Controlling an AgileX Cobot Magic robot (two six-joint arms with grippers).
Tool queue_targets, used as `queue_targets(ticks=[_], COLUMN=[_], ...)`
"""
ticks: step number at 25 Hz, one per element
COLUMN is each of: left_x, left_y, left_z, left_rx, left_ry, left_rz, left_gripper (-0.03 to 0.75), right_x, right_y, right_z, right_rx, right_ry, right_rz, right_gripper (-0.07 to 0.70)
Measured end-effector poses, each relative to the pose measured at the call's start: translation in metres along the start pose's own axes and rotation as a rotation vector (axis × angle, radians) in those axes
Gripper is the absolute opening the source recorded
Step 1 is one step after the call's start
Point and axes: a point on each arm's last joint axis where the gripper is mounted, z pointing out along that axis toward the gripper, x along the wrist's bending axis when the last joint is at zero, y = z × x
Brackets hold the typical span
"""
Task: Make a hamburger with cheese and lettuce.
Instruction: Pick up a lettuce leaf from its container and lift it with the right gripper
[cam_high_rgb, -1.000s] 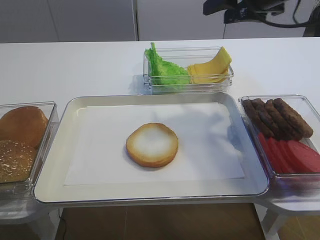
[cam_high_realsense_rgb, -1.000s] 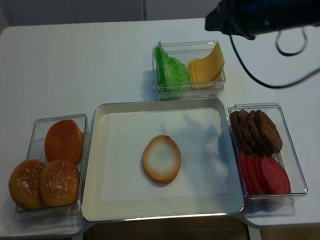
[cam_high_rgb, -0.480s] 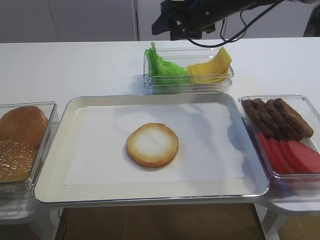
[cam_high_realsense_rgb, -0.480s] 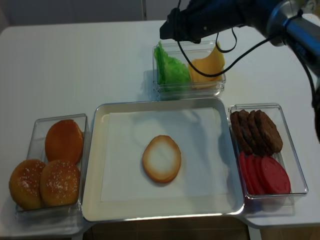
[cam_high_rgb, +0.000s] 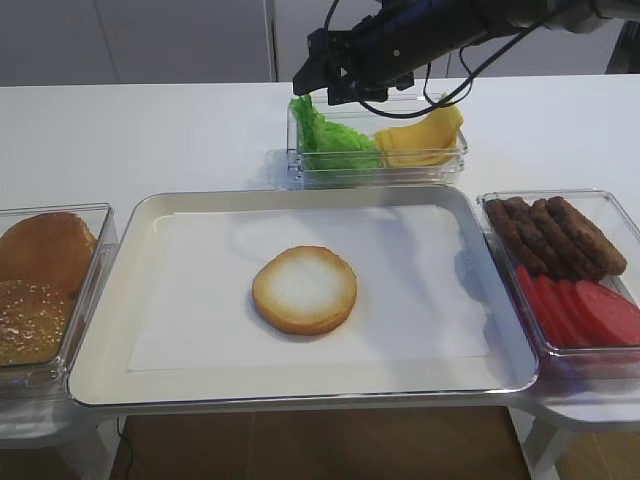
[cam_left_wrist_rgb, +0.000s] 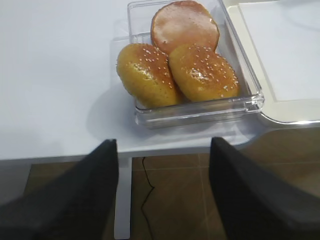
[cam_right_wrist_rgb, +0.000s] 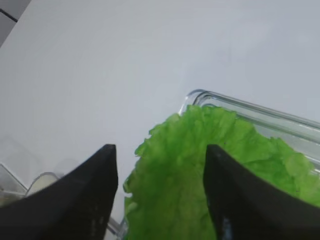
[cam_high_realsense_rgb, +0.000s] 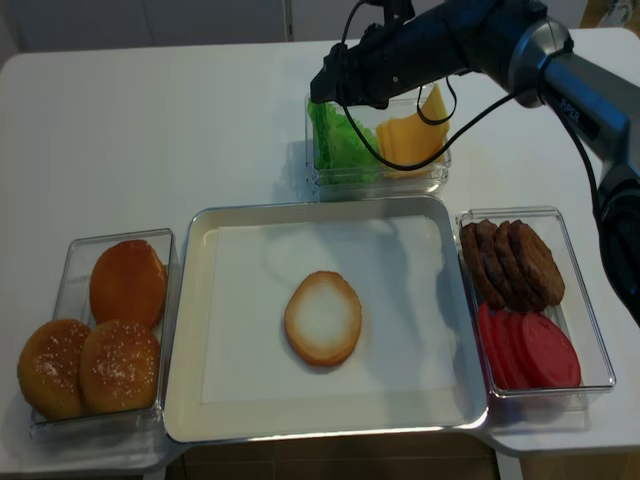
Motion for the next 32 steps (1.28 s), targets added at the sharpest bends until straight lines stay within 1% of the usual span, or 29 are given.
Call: queue_targets(ticks=[5,11,16,20,23,32], left_x=[0.0000,0.0000,0.0000,0.0000,0.0000,0.0000], left_y=[0.0000,0.0000,0.0000,0.0000,0.0000,0.0000], left_z=[0.0000,0.0000,0.0000,0.0000,0.0000,0.0000], left_rx=[0.000,0.000,0.000,0.000,0.000,0.000], left_ry=[0.000,0.000,0.000,0.000,0.000,0.000], left_rz=[0.000,0.000,0.000,0.000,0.000,0.000], left_gripper=[0.433,0.433,0.433,0.433,0.433,0.433], right_x=[0.0011,0.0008,0.0014,0.0015,0.0017,0.0028], right_y=[-0.0015,-0.0034,-0.0043,-0.0057,-0.0063,-0.0084], right_z=[0.0000,0.0007,0.0006,0.0006,0.0005,0.0004], right_rx=[0.017,0.033,0.043,0.059,0.064,0.087], right_ry=[0.013,0.015,0.022,0.023,0.026,0.038], right_rz=[0.000,-0.005,-0.006,-0.013,-0.015,-0.018], right_gripper=[0.296,0.237,0.131,0.073,0.053,0.050])
